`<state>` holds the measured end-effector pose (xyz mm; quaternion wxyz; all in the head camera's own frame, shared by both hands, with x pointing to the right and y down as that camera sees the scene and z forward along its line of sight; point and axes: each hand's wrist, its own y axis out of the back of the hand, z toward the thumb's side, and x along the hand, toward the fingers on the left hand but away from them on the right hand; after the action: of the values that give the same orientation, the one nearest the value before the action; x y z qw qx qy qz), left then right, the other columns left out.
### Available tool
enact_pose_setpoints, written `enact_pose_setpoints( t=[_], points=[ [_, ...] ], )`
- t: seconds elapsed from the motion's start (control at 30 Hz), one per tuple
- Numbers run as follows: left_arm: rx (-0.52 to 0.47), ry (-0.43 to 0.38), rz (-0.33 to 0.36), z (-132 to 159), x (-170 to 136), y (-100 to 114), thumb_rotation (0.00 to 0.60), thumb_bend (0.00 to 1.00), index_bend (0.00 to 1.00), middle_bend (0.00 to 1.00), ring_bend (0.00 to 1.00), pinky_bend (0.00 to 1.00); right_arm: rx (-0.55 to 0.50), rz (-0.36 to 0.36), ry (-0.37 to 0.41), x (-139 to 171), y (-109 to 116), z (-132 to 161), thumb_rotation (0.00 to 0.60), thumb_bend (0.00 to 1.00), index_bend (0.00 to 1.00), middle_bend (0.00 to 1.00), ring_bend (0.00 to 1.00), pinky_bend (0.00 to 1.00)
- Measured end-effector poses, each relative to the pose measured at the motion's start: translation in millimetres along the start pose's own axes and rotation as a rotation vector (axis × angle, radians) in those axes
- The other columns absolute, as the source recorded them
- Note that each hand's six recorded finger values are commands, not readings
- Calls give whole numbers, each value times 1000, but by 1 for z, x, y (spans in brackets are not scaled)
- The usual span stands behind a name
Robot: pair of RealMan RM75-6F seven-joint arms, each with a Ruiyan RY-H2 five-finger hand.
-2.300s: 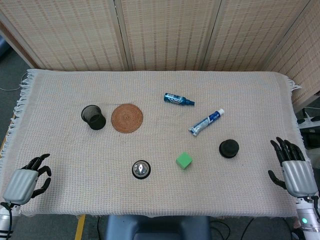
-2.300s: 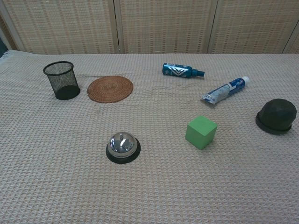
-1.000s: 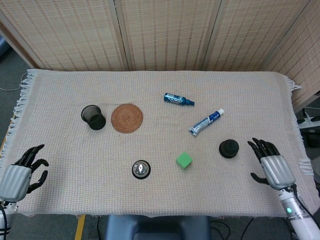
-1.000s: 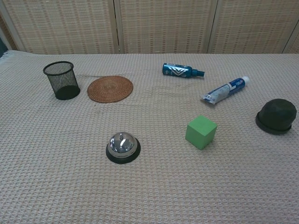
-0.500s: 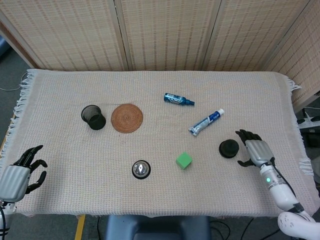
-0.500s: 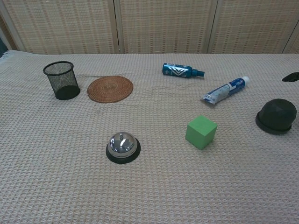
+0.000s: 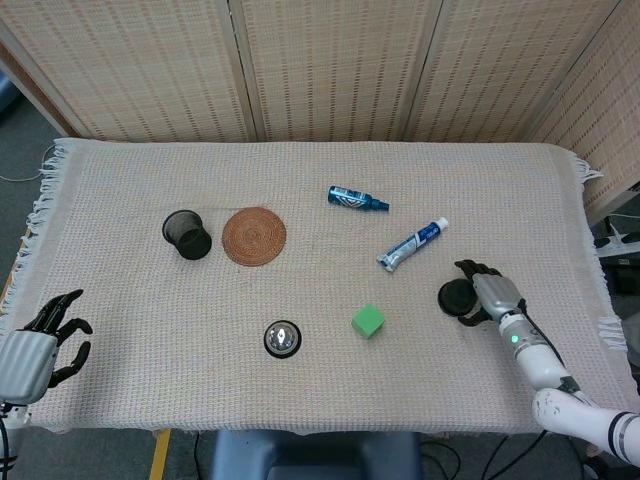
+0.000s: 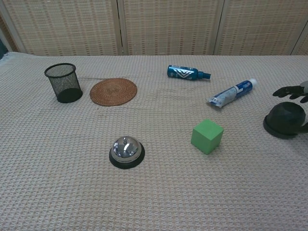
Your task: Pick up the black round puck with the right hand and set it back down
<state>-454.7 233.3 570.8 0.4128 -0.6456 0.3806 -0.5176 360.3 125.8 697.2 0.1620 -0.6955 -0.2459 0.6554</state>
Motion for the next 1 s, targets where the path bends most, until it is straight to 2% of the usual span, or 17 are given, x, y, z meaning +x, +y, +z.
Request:
enact_pose_setpoints(
  t=[0.57,0.73,0.87,1.0],
  points=[
    [3,-14,-6,2,0,-1,600,421,496,104,136,521,-7,24,-12,-16,-11,2,600,139,0,20,53,178],
    [1,-17,-9,2,0,-2,600,421,497,104,136,521,-17,27,-10,-21,-13,5,600,139,0,62,81,234],
    [1,-21,-8,2,0,-2,600,422,495,104,136,520,-26,16,-4,-23,-14,8,600,141,49,152,164,385],
    [0,-19,-7,2,0,-1,600,421,496,104,136,520,-20,-1,-3,-22,-13,7,600,146,253,273,315,557]
  ],
)
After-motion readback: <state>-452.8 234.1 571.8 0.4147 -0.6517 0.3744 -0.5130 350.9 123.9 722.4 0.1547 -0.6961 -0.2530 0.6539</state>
